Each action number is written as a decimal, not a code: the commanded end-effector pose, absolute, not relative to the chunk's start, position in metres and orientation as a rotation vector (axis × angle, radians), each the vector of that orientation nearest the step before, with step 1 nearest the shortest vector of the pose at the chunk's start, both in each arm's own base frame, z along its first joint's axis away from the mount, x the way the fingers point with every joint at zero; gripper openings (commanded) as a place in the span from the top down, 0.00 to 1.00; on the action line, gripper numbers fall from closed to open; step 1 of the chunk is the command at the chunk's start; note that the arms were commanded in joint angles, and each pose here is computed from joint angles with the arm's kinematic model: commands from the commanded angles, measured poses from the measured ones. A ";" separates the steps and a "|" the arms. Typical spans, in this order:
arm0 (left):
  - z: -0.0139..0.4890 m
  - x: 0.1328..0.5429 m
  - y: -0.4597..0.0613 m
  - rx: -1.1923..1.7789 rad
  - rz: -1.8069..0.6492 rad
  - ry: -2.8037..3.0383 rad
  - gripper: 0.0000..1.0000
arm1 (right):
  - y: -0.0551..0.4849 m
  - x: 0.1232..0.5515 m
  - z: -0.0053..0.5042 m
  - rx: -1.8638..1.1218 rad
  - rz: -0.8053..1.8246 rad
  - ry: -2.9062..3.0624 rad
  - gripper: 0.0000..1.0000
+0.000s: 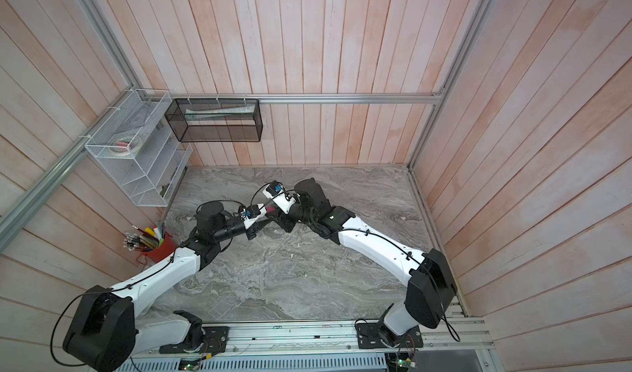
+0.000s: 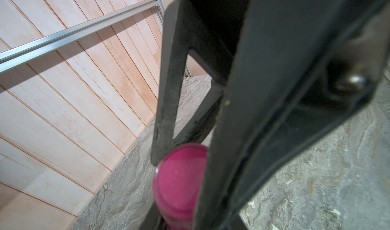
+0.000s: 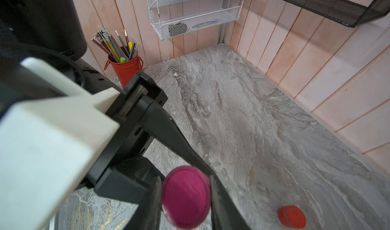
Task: Close the paint jar lid
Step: Screw the lid onto the paint jar.
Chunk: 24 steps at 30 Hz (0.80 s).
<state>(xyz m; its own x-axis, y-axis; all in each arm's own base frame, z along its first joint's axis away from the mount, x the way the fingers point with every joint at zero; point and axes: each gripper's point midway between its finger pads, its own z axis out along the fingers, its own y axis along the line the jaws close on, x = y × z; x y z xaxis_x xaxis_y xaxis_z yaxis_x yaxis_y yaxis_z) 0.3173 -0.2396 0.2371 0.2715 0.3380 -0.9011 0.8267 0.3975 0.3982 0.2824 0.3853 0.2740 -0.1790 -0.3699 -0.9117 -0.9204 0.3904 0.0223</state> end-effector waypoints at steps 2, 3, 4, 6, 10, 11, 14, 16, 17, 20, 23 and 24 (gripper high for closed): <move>0.244 0.314 -0.240 1.172 -0.463 1.292 0.67 | 0.390 0.283 0.278 -1.125 0.781 1.744 0.66; 0.247 0.314 -0.240 1.163 -0.464 1.288 0.67 | 0.390 0.284 0.277 -1.119 0.780 1.749 0.66; 0.250 0.315 -0.240 1.154 -0.464 1.282 0.67 | 0.391 0.284 0.275 -1.115 0.778 1.755 0.66; 0.257 0.315 -0.240 1.133 -0.478 1.280 0.67 | 0.391 0.287 0.271 -1.089 0.767 1.770 0.66; 0.277 0.315 -0.239 1.081 -0.491 1.262 0.68 | 0.391 0.295 0.267 -0.992 0.766 1.801 0.68; 0.281 0.316 -0.238 1.066 -0.492 1.262 0.68 | 0.392 0.298 0.266 -0.960 0.762 1.808 0.68; 0.296 0.324 -0.233 0.994 -0.481 1.284 0.68 | 0.396 0.305 0.264 -0.859 0.763 1.832 0.69; 0.305 0.331 -0.228 0.937 -0.459 1.310 0.68 | 0.400 0.307 0.261 -0.789 0.782 1.848 0.70; 0.309 0.335 -0.225 0.911 -0.446 1.325 0.68 | 0.402 0.309 0.258 -0.748 0.781 1.857 0.70; 0.318 0.345 -0.218 0.852 -0.411 1.361 0.68 | 0.408 0.313 0.251 -0.645 0.778 1.884 0.71; 0.321 0.353 -0.211 0.802 -0.374 1.393 0.69 | 0.413 0.316 0.244 -0.572 0.751 1.911 0.71; 0.320 0.355 -0.209 0.792 -0.362 1.404 0.69 | 0.415 0.317 0.243 -0.554 0.741 1.916 0.71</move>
